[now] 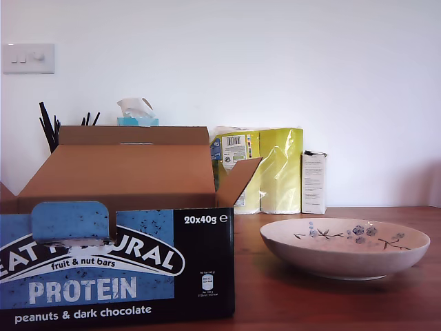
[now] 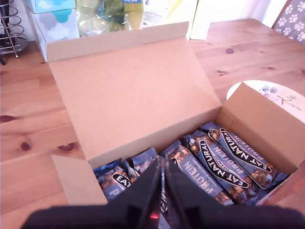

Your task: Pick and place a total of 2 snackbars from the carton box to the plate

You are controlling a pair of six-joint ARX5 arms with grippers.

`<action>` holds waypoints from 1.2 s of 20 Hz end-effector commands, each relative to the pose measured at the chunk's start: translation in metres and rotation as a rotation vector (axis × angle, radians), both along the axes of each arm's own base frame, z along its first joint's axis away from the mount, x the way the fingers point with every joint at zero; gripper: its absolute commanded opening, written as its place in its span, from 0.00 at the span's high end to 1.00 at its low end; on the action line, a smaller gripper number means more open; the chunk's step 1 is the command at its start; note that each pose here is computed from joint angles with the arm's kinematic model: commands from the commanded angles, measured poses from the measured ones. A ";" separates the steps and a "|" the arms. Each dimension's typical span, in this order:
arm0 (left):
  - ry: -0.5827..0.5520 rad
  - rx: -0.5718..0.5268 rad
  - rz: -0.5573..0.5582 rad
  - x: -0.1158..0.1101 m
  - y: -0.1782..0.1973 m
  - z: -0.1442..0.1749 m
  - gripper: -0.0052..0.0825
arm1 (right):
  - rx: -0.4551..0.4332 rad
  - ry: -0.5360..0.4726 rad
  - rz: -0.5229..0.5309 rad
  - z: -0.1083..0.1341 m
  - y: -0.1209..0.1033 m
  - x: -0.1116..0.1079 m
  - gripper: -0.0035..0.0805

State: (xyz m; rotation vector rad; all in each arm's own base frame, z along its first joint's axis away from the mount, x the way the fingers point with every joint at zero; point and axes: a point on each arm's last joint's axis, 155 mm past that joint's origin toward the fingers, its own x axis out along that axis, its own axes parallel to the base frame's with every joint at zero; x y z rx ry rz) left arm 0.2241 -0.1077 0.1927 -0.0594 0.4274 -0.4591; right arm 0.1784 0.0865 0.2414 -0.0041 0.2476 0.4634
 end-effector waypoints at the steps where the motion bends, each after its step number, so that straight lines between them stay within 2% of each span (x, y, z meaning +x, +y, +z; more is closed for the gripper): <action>1: 0.010 0.000 -0.002 0.000 -0.001 -0.006 0.96 | -0.001 -0.002 -0.004 -0.001 0.000 0.002 0.97; 11: 0.004 -0.011 -0.021 -0.001 -0.004 -0.003 0.96 | -0.003 -0.005 0.000 0.000 0.000 0.002 0.97; 13: 0.010 -0.020 -0.048 -0.002 -0.009 -0.001 0.96 | 0.000 0.019 0.037 -0.003 0.007 0.001 0.97; 16: 0.041 -0.013 -0.075 0.000 -0.015 0.000 0.96 | -0.001 0.108 0.104 -0.011 0.020 0.001 0.97; 20: 0.135 0.029 -0.146 0.007 -0.033 -0.006 0.96 | -0.118 0.151 0.184 -0.009 0.030 0.004 0.97; 24: 0.298 0.081 -0.173 0.017 -0.049 -0.020 0.96 | -0.225 0.201 0.284 -0.013 0.046 0.006 0.97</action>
